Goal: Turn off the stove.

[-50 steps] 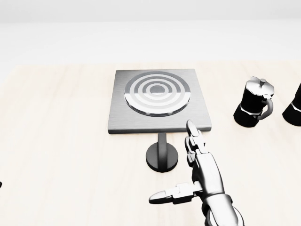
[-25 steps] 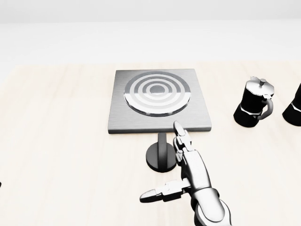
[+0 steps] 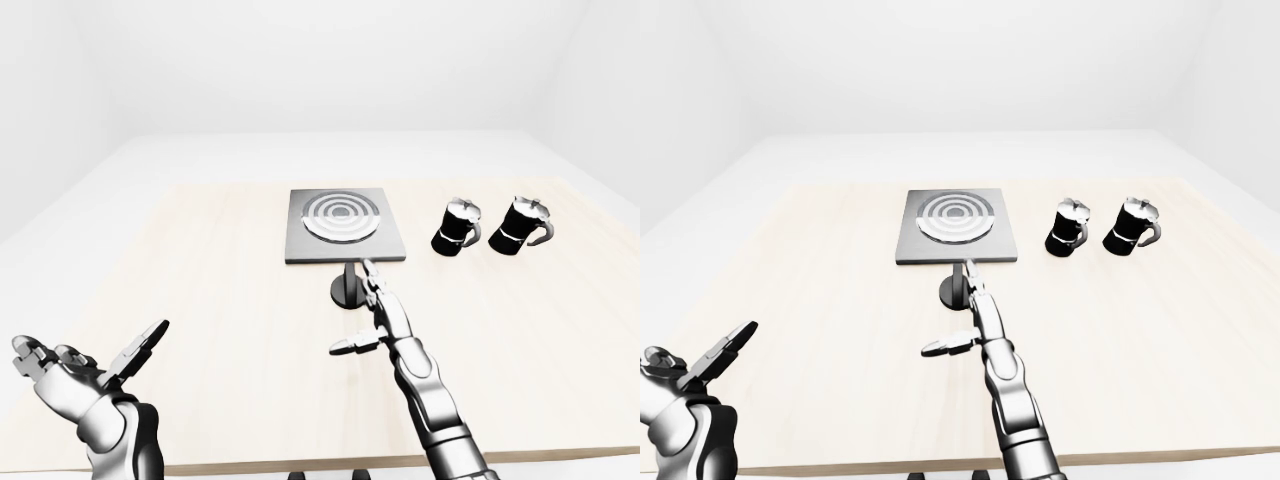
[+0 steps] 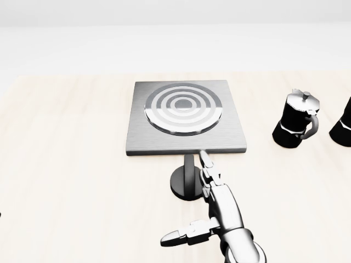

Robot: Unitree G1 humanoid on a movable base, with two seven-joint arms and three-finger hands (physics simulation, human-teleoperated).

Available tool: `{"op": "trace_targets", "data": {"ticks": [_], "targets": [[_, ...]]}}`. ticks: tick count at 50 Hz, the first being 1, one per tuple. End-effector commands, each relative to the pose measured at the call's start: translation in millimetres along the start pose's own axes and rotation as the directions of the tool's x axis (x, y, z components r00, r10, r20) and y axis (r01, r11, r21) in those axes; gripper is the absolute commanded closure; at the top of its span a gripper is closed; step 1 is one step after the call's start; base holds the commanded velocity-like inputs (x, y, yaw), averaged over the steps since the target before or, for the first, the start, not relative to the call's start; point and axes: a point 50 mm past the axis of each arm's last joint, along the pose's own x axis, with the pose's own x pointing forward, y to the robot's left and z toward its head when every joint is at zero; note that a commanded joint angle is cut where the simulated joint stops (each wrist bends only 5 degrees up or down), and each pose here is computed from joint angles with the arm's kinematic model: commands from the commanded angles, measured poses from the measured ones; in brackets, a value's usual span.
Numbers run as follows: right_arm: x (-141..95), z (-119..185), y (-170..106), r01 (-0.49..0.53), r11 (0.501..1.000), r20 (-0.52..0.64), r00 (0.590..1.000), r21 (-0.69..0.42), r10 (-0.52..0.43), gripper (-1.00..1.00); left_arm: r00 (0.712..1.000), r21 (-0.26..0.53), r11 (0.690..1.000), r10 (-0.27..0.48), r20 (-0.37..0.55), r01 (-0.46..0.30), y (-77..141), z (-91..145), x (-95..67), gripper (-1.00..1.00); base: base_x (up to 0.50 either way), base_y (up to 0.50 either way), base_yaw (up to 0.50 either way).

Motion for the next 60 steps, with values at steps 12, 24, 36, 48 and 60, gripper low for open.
{"op": "trace_targets", "data": {"ticks": [12, 24, 36, 48, 60], "targets": [[-2.9, -16.4, 1.5, -0.003, 1.000, -0.027, 1.000, 0.013, 0.003, -1.00, 1.000, 0.000, 1.000, 0.000, -0.002, 0.000, -0.3, -1.1, 0.5, -1.00, 0.00, 0.00, 0.00], [-2.2, -16.3, 3.6, -0.011, 1.000, -0.029, 1.000, 0.010, 0.011, -1.00, 1.000, 0.000, 1.000, -0.001, -0.003, 0.001, -0.2, -0.2, 0.2, -1.00, 0.00, 0.00, 0.00], [-0.4, -24.3, 12.0, -0.036, 0.999, -0.056, 0.998, -0.007, 0.036, -1.00, 1.000, 0.000, 1.000, -0.001, -0.003, 0.001, -0.6, -1.0, 0.9, -1.00, 0.00, 0.00, 0.00], [3.7, -29.9, 28.6, -0.083, 0.994, -0.084, 0.994, -0.066, 0.077, -1.00, 1.000, 0.001, 1.000, 0.001, -0.004, -0.001, -0.8, -1.0, 1.0, -1.00, 0.00, 0.00, 0.00], [22.6, -23.0, 39.5, -0.112, 0.987, -0.096, 0.990, -0.115, 0.101, -1.00, 1.000, -0.001, 1.000, -0.001, -0.005, 0.001, -0.8, -1.5, 1.1, -1.00, 0.00, 0.00, 0.00]]}}
